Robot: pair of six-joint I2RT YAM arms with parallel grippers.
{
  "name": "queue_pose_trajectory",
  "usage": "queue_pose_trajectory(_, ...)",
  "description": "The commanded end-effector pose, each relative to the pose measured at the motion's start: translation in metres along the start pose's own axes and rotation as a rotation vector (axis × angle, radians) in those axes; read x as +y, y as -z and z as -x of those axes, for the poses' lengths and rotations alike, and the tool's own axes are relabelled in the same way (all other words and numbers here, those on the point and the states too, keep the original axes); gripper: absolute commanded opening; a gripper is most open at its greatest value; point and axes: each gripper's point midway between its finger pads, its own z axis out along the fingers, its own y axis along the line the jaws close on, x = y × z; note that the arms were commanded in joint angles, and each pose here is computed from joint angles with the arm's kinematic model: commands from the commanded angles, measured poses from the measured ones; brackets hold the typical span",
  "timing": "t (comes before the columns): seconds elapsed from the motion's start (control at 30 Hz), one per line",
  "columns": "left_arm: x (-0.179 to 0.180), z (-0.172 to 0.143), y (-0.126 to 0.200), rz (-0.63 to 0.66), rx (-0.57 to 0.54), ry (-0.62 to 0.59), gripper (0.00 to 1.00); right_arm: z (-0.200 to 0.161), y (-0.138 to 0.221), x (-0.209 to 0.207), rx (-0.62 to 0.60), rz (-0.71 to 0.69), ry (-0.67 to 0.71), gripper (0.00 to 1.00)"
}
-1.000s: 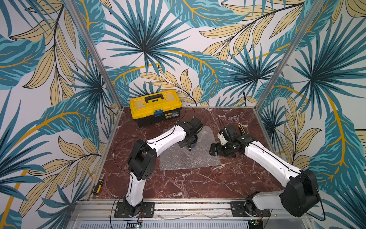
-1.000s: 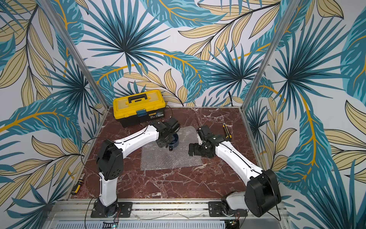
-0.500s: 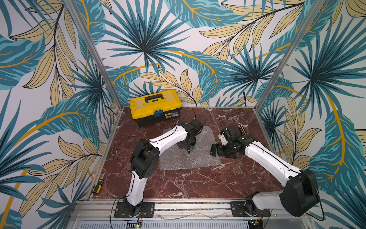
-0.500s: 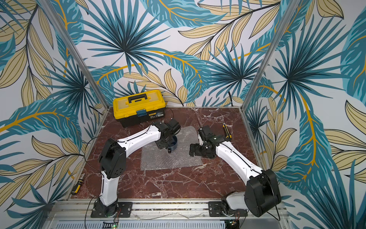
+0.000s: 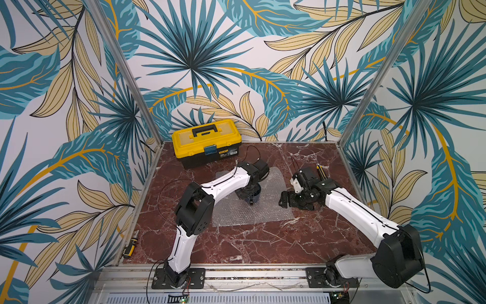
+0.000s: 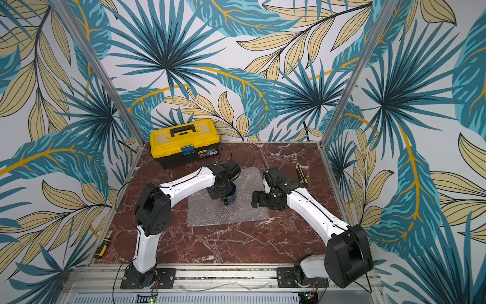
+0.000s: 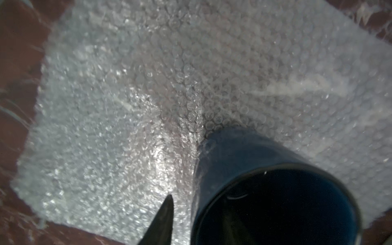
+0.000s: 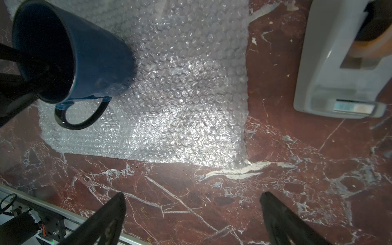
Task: Wrap mugs in bubble wrap
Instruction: Place the mug on the bubble wrap.
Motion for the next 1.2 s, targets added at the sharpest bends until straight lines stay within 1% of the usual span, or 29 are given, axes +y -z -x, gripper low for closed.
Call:
queue_pose_trajectory(0.0,-0.010,0.009,0.029,-0.074,-0.027,0.018,0.57,-0.007,-0.002,-0.009,0.016,-0.025,-0.004,0.99)
queue_pose_trajectory(0.07,-0.006,0.012,0.041,-0.091,-0.047,0.019,0.68,-0.007,-0.004,-0.015,0.020,-0.036,-0.011,0.99)
queue_pose_trajectory(0.1,-0.003,0.015,0.048,-0.100,-0.063,0.018,0.71,-0.008,-0.007,-0.018,0.025,-0.038,-0.018,0.99)
queue_pose_trajectory(0.17,0.003,0.019,0.062,-0.118,-0.096,0.000,0.76,-0.011,-0.015,-0.022,0.048,-0.038,-0.035,0.99)
queue_pose_trajectory(0.23,0.010,0.027,0.077,-0.133,-0.142,-0.032,0.79,-0.016,-0.025,-0.025,0.073,-0.036,-0.048,0.99)
queue_pose_trajectory(0.33,0.018,0.041,0.095,-0.138,-0.227,-0.136,0.90,-0.022,-0.038,-0.029,0.091,-0.028,-0.071,0.99)
queue_pose_trajectory(0.4,0.020,0.049,0.103,-0.123,-0.281,-0.239,0.99,-0.027,-0.046,-0.034,0.104,-0.031,-0.086,0.99)
queue_pose_trajectory(0.5,0.025,0.057,0.108,-0.106,-0.335,-0.330,1.00,-0.034,-0.056,-0.041,0.130,-0.046,-0.103,0.99)
queue_pose_trajectory(0.57,0.019,0.056,0.110,-0.175,-0.353,-0.375,1.00,-0.036,-0.063,-0.043,0.132,-0.034,-0.119,0.97)
queue_pose_trajectory(0.63,0.014,0.054,0.113,-0.269,-0.358,-0.385,1.00,-0.038,-0.070,-0.043,0.146,-0.016,-0.129,0.94)
queue_pose_trajectory(0.67,0.012,0.052,0.113,-0.325,-0.350,-0.391,1.00,-0.039,-0.074,-0.042,0.156,-0.009,-0.132,0.92)
queue_pose_trajectory(0.73,0.013,0.053,0.114,-0.395,-0.343,-0.376,1.00,-0.038,-0.079,-0.041,0.162,0.005,-0.142,0.88)
queue_pose_trajectory(0.8,0.018,0.056,0.110,-0.421,-0.329,-0.366,1.00,-0.038,-0.084,-0.040,0.168,0.010,-0.148,0.84)
queue_pose_trajectory(0.9,0.029,0.060,0.101,-0.431,-0.277,-0.362,1.00,-0.040,-0.090,-0.041,0.183,0.011,-0.154,0.79)
queue_pose_trajectory(1.0,0.040,0.064,0.097,-0.429,-0.263,-0.368,1.00,-0.041,-0.095,-0.045,0.184,0.000,-0.155,0.74)
queue_pose_trajectory(1.03,0.044,0.065,0.097,-0.428,-0.263,-0.370,1.00,-0.041,-0.096,-0.046,0.180,-0.002,-0.154,0.71)
queue_pose_trajectory(1.1,0.048,0.066,0.098,-0.430,-0.265,-0.379,1.00,-0.039,-0.099,-0.045,0.175,0.001,-0.153,0.61)
queue_pose_trajectory(1.17,0.048,0.065,0.099,-0.438,-0.264,-0.410,1.00,-0.038,-0.101,-0.043,0.179,0.012,-0.153,0.46)
